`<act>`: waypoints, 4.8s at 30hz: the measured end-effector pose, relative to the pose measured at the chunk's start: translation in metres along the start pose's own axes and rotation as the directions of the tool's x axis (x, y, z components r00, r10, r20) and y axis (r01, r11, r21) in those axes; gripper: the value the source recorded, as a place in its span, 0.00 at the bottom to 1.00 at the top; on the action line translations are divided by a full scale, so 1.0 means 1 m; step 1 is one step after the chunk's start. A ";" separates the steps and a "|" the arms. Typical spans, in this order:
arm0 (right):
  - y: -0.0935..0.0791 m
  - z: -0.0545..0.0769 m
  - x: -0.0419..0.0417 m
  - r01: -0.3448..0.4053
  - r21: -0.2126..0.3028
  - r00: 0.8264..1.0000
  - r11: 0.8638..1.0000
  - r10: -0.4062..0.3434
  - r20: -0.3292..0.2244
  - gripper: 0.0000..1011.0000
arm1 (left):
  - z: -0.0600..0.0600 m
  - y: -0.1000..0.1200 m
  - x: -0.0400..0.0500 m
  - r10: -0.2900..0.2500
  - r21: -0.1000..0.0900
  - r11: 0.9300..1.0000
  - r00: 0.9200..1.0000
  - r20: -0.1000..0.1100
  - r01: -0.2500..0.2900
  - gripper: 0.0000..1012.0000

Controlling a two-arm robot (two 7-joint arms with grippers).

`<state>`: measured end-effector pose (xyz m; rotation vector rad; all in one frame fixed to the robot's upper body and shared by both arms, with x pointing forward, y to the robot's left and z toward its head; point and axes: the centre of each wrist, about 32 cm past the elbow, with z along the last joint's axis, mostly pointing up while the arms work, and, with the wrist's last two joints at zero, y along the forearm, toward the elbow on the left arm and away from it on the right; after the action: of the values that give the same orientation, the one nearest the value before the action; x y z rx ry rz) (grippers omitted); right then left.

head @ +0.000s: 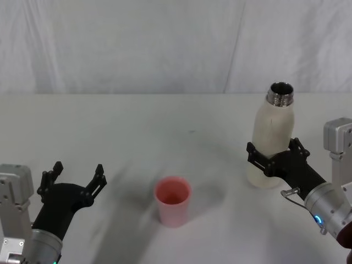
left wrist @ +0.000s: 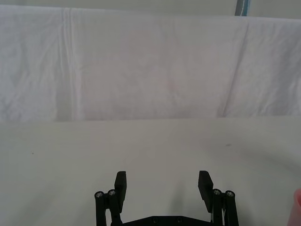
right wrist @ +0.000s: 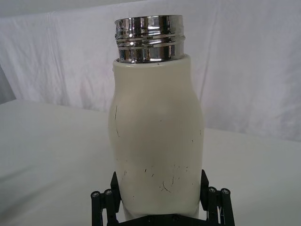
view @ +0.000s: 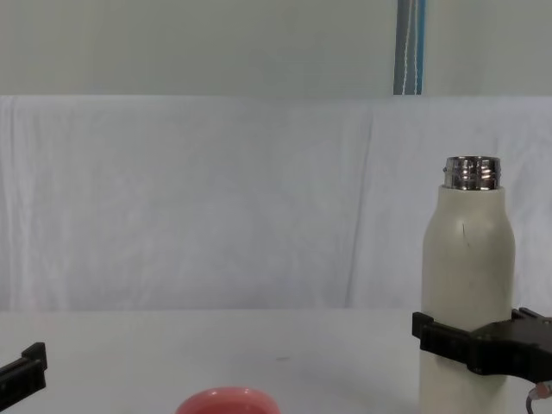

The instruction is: Grasp the thermos with one hand and pour water into the cup lid.

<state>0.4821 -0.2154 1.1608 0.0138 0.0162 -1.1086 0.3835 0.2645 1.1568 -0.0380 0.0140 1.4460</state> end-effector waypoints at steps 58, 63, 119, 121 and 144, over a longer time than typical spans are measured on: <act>0.008 -0.009 0.0014 0.010 -0.009 1.000 1.000 -0.010 -0.015 0.95 | 0.000 0.000 0.0000 0.000 0.000 1.000 1.000 0.000 0.000 0.99; 0.009 -0.010 0.0011 0.009 -0.014 1.000 1.000 -0.009 -0.013 0.95 | 0.000 0.000 0.0000 0.000 0.000 1.000 1.000 0.000 0.000 0.99; -0.006 -0.008 0.0024 -0.016 -0.012 1.000 1.000 0.016 0.006 0.99 | 0.000 0.000 0.0000 0.000 0.000 1.000 1.000 0.000 0.000 0.99; -0.008 -0.008 0.0019 -0.019 -0.012 1.000 1.000 0.019 0.004 0.99 | 0.000 0.000 0.0000 0.000 0.000 1.000 1.000 0.000 0.000 0.99; -0.031 -0.010 0.0014 0.010 -0.021 1.000 1.000 -0.010 -0.008 0.99 | 0.000 0.000 0.0000 0.000 0.000 1.000 1.000 0.000 0.000 0.99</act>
<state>0.4551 -0.2301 1.1507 -0.0009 0.0353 -1.1181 0.3835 0.2645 1.1568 -0.0380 0.0140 1.4460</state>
